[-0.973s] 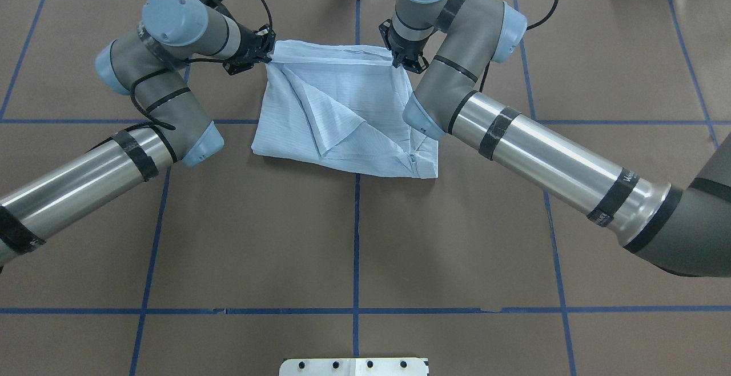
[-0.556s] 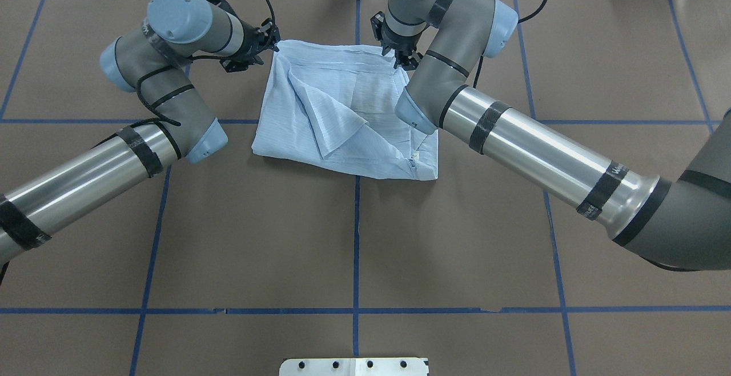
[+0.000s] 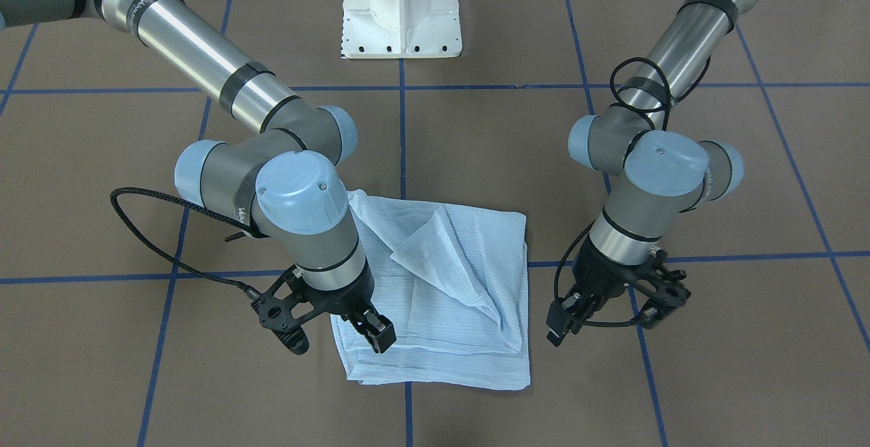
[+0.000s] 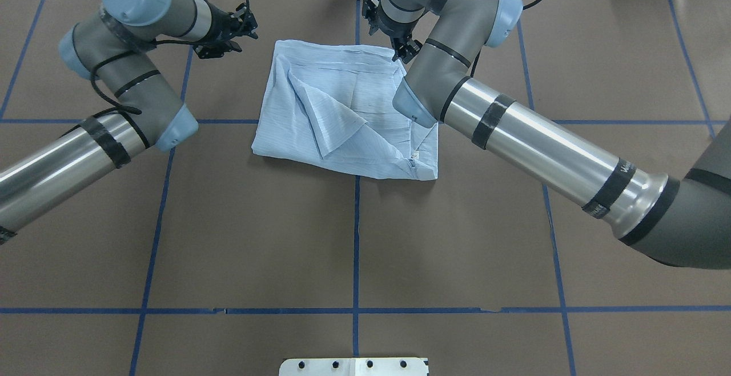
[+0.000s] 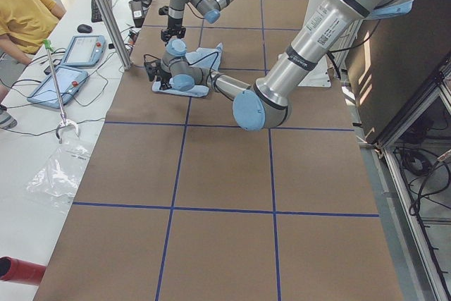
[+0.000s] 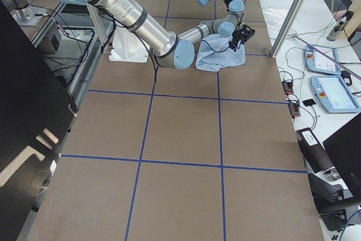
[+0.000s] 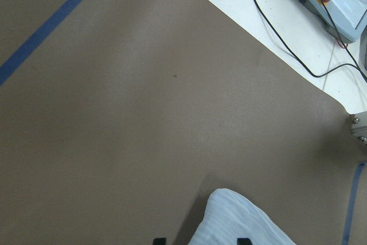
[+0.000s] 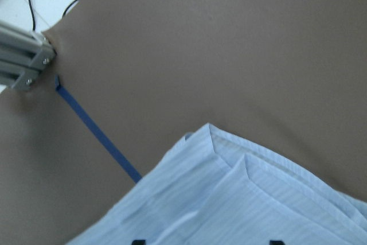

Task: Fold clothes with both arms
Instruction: 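Lower the folded edge onto the far edge and open both grippers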

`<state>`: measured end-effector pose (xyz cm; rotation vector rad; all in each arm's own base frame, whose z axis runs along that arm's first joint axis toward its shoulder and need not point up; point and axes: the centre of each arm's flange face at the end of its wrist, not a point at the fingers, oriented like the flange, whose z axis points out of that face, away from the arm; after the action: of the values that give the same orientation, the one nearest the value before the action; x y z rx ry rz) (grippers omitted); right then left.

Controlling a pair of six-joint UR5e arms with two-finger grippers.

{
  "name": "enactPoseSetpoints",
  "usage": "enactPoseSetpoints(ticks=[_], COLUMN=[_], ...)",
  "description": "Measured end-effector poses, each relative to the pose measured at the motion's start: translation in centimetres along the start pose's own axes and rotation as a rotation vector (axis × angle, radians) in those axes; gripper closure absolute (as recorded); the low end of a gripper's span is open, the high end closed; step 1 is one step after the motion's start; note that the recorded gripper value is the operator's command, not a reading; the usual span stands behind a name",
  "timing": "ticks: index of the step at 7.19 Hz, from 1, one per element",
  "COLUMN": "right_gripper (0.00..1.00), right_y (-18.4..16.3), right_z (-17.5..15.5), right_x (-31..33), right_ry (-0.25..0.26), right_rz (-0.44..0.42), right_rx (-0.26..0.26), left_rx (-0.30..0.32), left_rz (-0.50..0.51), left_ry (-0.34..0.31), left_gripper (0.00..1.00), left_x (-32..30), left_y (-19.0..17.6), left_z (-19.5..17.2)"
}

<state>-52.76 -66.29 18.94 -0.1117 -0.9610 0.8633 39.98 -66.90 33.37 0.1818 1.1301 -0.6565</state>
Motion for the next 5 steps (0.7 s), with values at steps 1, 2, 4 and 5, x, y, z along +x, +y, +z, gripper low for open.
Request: enactPoseSetpoints(ticks=[1,2,4,5], right_gripper=[0.16,0.16,0.16,0.17], right_y=[3.5,7.5,15.3,18.3], right_z=[-1.3,-2.0,-1.5,-0.9], right_x=[1.9,3.5,6.2,7.3], right_ry=[-0.001,0.004,-0.003,-0.006], right_rz=[-0.024,-0.05,-0.101,-0.124], right_rx=[-0.031,-0.055,-0.054,-0.046], left_rx=[-0.012,-0.014,-0.023,-0.025], left_rz=[0.042,0.083,0.125,0.132], left_ry=[0.007,0.008,-0.001,-0.004], left_gripper=[0.49,0.49,0.49,0.49], left_x=[-2.1,-4.1,-6.8,-7.3], left_y=[-1.5,-2.8,-4.4,-4.6], left_z=[-2.1,-3.7,-5.2,-5.4])
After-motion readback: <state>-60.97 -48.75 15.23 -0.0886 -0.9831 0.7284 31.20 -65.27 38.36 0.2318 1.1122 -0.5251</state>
